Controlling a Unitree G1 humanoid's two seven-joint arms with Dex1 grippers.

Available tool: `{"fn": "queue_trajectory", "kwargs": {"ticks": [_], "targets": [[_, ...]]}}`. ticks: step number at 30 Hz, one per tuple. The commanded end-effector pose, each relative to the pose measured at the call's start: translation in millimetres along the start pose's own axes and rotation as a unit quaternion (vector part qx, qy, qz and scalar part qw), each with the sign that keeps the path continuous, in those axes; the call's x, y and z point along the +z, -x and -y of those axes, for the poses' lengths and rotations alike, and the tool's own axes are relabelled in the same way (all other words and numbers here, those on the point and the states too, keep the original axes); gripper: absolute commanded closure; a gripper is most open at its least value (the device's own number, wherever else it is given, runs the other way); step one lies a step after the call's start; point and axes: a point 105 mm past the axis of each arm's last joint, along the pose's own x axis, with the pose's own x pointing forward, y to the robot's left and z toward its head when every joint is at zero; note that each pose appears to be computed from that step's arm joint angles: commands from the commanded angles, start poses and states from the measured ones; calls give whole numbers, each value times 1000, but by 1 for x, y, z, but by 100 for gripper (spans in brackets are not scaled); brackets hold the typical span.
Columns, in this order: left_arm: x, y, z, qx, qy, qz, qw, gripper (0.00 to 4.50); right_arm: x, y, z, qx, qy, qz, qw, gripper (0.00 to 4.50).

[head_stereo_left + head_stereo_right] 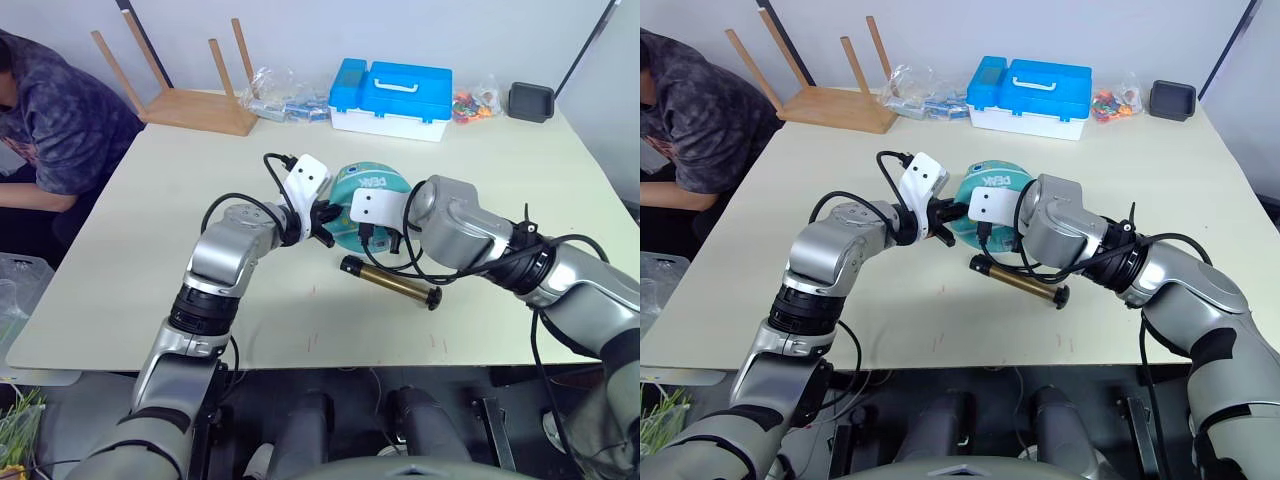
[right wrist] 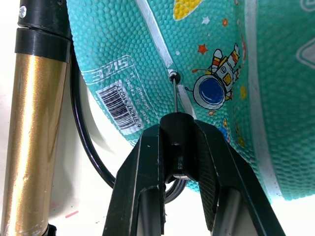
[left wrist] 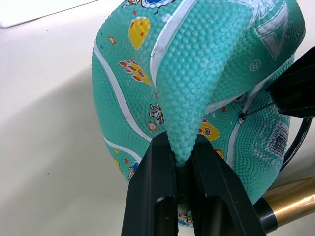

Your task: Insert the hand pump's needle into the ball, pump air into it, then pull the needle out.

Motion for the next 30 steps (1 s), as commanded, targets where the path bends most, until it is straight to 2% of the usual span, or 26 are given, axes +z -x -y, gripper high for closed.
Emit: {"fn": "queue_trajectory", "kwargs": {"ticks": [1, 4, 8, 14, 30], "targets": [[-3, -1, 5, -4, 1, -4, 1000, 450, 3, -11, -10, 25, 6, 4, 1000, 418], [-4, -1, 5, -4, 6, -6, 1000, 450, 9, -14, -14, 35, 8, 12, 999, 418], [-11, -3, 8, -14, 19, -16, 1000, 450, 33, -25, -27, 81, -20, 56, 995, 418], [-22, 0, 6, -18, 37, -29, 999, 450, 45, -33, -30, 116, -53, 90, 988, 418], [-36, 0, 17, -24, 58, -41, 997, 450, 74, -55, -39, 128, -26, 108, 986, 418]]}}
